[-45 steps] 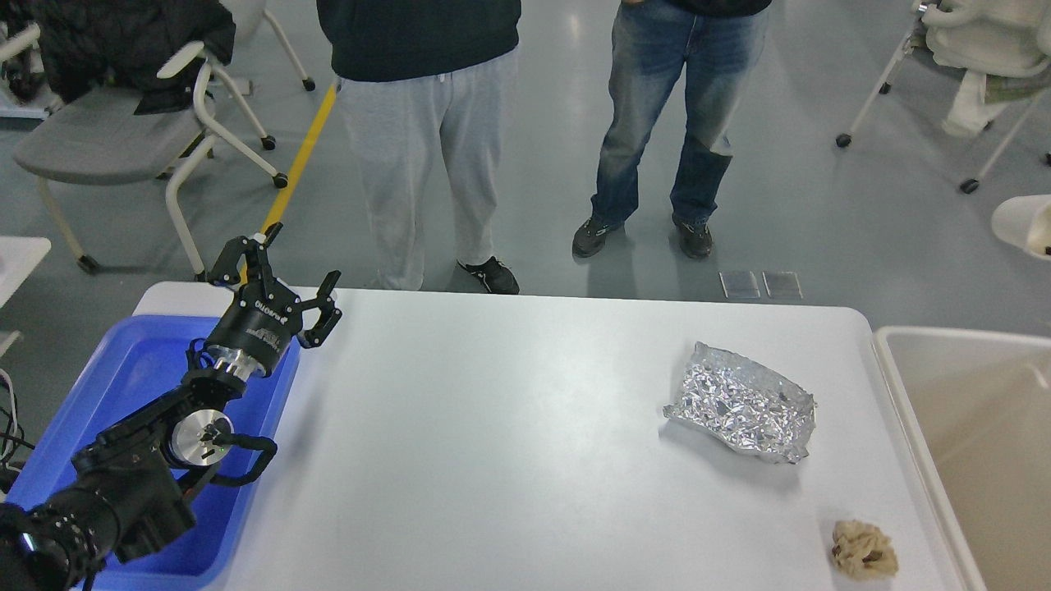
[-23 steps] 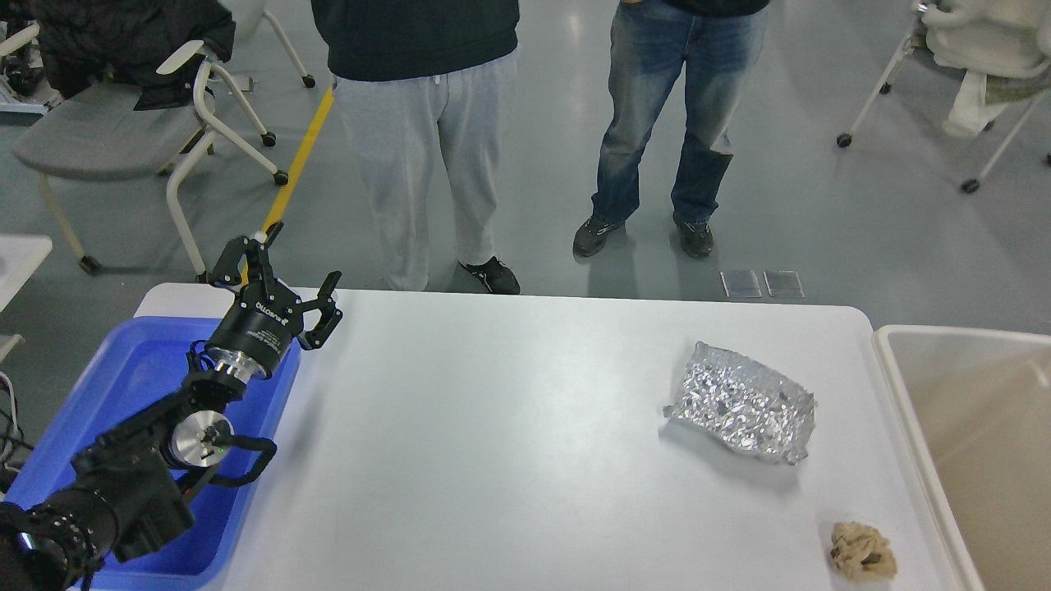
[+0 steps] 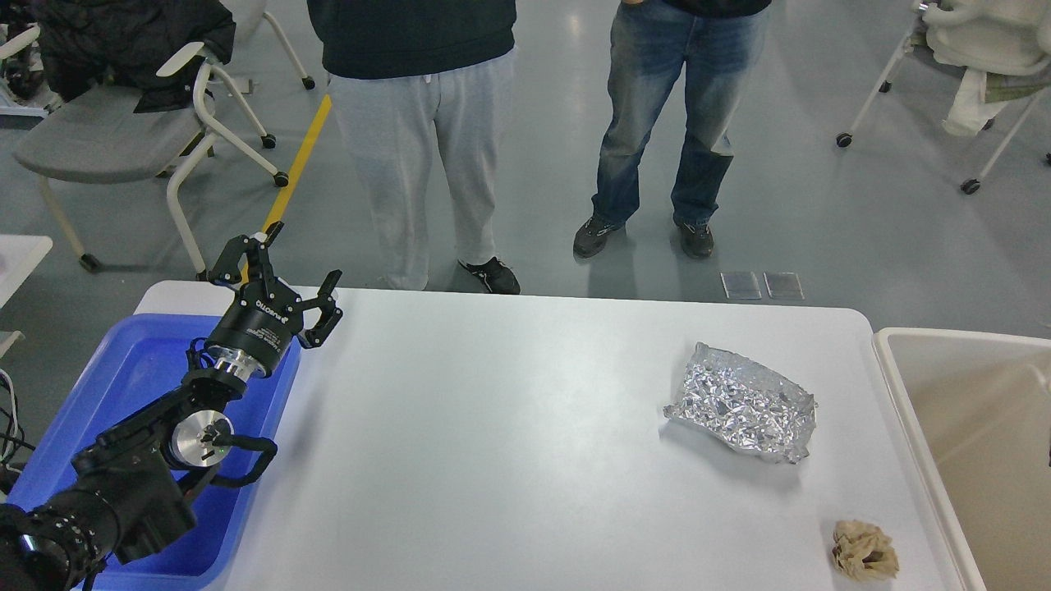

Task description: Tidy desktop

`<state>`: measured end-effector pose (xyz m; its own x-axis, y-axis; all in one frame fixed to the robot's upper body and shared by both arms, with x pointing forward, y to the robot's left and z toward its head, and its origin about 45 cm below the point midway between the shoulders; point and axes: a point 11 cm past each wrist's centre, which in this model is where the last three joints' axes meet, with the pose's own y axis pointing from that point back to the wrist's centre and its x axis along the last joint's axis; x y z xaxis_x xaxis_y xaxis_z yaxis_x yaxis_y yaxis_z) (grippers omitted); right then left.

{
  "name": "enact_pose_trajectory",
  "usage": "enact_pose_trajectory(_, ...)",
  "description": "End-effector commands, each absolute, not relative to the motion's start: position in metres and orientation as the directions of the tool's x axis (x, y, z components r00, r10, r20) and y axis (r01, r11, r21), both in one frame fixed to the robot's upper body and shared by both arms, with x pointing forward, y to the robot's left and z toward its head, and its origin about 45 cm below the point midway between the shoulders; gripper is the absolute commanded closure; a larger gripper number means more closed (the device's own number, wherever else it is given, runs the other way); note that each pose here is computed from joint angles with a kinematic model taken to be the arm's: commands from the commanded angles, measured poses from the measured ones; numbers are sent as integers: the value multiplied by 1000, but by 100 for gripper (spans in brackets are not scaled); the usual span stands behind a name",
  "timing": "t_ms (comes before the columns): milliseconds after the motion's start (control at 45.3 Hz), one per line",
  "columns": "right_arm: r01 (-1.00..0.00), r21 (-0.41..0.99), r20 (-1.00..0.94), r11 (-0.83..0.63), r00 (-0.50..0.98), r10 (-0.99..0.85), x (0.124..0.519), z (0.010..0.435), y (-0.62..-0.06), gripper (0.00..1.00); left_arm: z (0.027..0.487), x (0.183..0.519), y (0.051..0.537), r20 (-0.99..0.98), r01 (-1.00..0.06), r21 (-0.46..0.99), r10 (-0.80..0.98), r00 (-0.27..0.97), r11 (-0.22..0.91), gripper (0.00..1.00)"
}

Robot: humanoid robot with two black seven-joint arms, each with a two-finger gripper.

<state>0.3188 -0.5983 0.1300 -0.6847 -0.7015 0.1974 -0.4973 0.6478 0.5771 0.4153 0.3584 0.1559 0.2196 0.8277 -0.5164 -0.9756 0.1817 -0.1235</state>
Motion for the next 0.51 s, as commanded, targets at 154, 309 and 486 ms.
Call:
enact_pose_trajectory(154,-484,648,185,588,-649,-738,281,101,-611,100,156,415,359,-516,-976,-124,828,220,182,0)
enact_pose_trajectory(309,-504,650,183,569,-623,-761,282,104,-612,100,156,415,359,-516,-976,-124,828,220,182,0)
enact_pose_trajectory(486,-526,653,167,545,-602,-781,284,104,-611,100,156,415,359,-516,-976,-124,828,220,182,0)
